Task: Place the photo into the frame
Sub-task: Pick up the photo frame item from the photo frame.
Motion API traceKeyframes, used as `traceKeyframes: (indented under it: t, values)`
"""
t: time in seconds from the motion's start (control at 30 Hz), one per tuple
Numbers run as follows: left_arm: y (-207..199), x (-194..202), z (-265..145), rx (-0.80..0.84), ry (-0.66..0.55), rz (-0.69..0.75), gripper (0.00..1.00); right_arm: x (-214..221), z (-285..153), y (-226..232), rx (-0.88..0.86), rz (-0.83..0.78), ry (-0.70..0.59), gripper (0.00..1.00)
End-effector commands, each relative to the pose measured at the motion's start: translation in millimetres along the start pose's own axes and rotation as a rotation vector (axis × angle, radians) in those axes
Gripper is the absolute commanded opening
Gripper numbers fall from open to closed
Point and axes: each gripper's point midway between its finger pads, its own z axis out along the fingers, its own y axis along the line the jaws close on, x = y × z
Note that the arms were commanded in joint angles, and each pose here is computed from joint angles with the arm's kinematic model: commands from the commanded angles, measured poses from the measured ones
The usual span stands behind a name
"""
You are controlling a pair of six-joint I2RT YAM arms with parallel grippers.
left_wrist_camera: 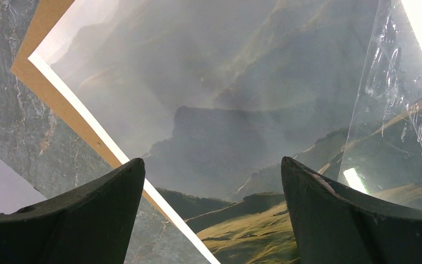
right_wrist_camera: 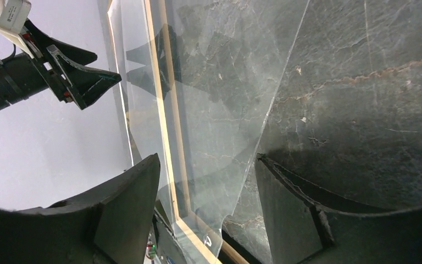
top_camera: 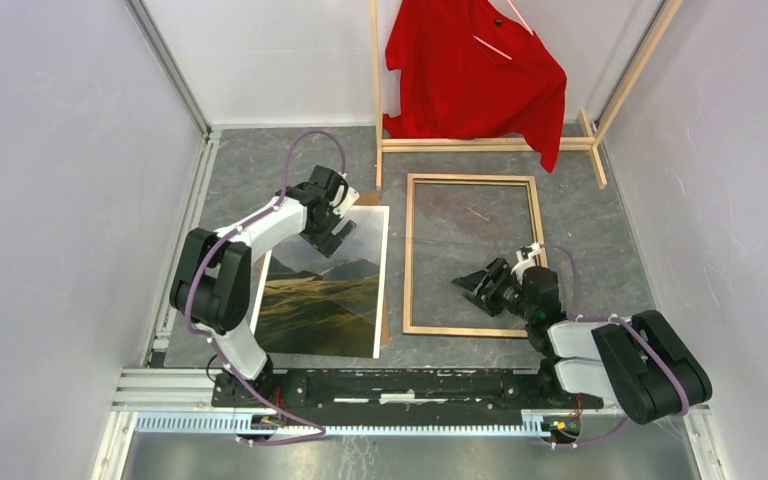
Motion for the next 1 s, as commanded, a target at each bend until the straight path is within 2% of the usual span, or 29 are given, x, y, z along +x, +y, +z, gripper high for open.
traceKeyframes:
  t: [0.0,0.1,0.2,0.4,0.5,0.57,0.77,0.97]
  values:
    - [-4.3,-5.6,1.8,0.023,-0.025,0.003,1.0,20.4,-9.5,-33.8,0.085,0.054,0.002,0.71]
    - [-7.9,-5.9,1.8,0.041,-0.03,-0.003,1.0,18.1,-8.6,-26.9,0.05,0.057,-0.018,0.66]
    - [-11.3,-3.7,2.5,0.054,-0.026,-0.001,1.0,11.6,-8.0,-13.6,-0.01,0.062,-0.046,0.56]
    - [-12.9,-4.5,-1.3,0.071,-0.028,-0.002,1.0,-12.7,-1.9,24.2,-0.13,-0.036,-0.107,0.23]
    - [-8.7,-9.6,-10.9,0.065,-0.047,0.002,1.0,-32.1,1.6,37.6,-0.133,-0.126,-0.122,0.07]
    - [-5.4,-13.8,-18.2,0.061,-0.061,0.002,1.0,-46.1,0.8,38.6,-0.094,-0.187,-0.104,0.0]
    - [-1.3,-33.6,-32.9,0.076,-0.113,-0.02,1.0,-100.4,-21.1,60.8,-0.032,-0.354,-0.058,0.0]
    - [-27.6,-75.8,-39.9,0.157,-0.171,-0.084,1.0,-131.3,-60.6,65.4,0.094,-0.406,-0.027,0.0]
